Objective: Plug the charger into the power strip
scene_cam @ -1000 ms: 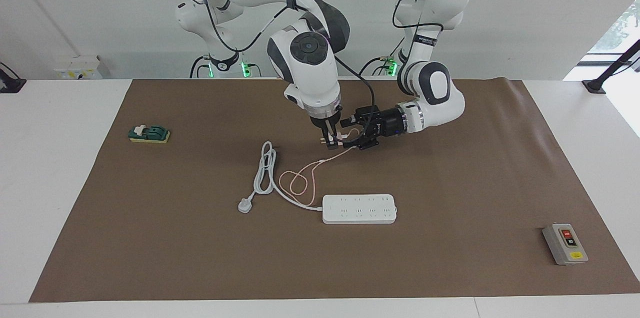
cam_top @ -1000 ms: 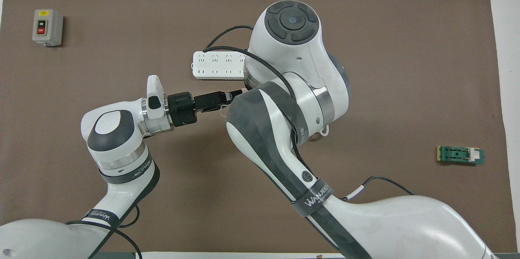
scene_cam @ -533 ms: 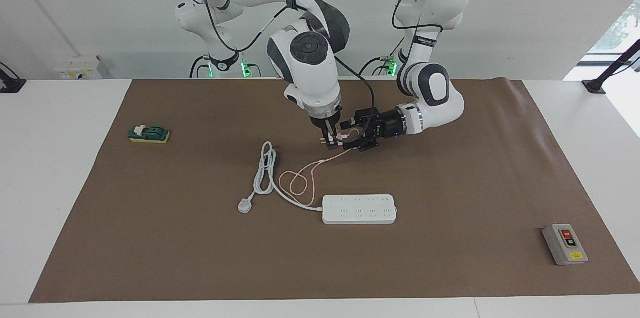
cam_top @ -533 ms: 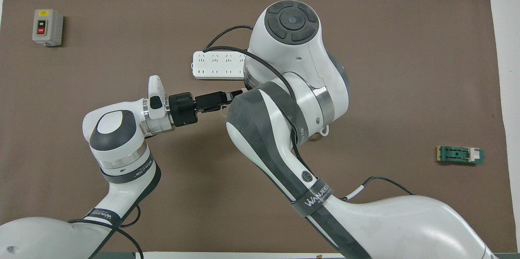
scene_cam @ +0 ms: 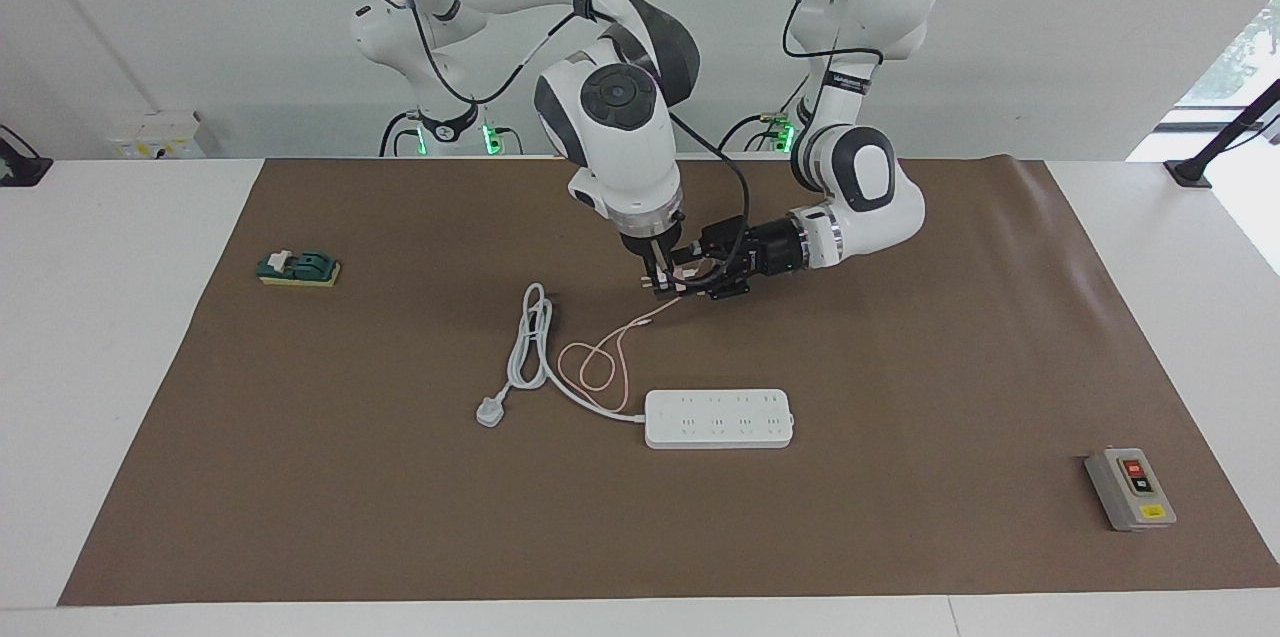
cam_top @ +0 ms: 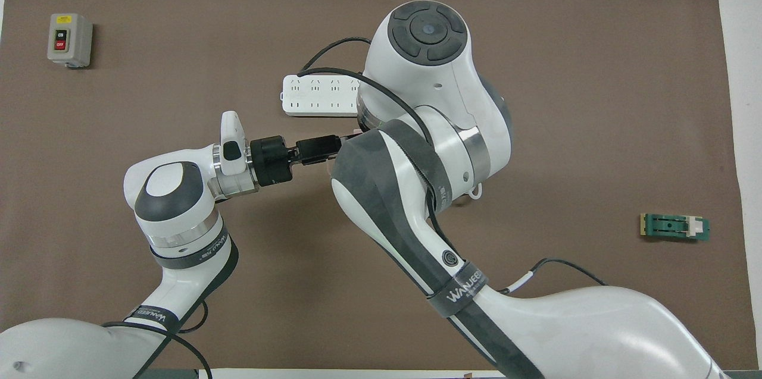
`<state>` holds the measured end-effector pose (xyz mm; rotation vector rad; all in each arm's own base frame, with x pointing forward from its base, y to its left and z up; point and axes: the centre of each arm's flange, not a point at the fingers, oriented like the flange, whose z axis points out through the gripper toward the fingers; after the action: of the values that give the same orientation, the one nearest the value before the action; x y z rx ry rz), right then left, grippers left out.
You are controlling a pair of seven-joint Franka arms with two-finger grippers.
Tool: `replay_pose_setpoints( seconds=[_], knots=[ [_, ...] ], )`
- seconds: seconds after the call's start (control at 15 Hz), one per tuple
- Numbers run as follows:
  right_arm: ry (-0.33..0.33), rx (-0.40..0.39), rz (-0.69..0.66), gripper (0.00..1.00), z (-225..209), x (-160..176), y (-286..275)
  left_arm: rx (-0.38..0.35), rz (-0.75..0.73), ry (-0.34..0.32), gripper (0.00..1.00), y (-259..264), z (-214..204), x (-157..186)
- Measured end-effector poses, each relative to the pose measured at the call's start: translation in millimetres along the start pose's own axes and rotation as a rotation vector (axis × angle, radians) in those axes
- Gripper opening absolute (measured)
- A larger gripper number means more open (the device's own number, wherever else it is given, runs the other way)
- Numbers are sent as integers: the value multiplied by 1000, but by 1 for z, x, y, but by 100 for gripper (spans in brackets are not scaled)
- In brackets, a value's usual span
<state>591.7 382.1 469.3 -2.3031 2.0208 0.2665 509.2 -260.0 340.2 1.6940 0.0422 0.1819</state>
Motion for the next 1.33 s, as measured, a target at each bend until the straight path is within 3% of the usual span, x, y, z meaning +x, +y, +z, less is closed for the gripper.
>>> replay_pose_setpoints(
  seconds=[0.13,0.2,1.0,1.07,1.33],
  knots=[
    [0,0,0,48,0,0,0,1,0,0,33,-1,0,0],
    [0,-1,0,48,0,0,0,1,3,0,31,-1,0,0],
    [-1,0,0,48,0,0,0,1,3,1,31,-1,0,0],
    [0,0,1,52,1,0,0,1,2,3,31,-1,-1,1],
    [1,0,5,94,0,3,-2,7,-3,33,31,-3,-15,11]
  ],
)
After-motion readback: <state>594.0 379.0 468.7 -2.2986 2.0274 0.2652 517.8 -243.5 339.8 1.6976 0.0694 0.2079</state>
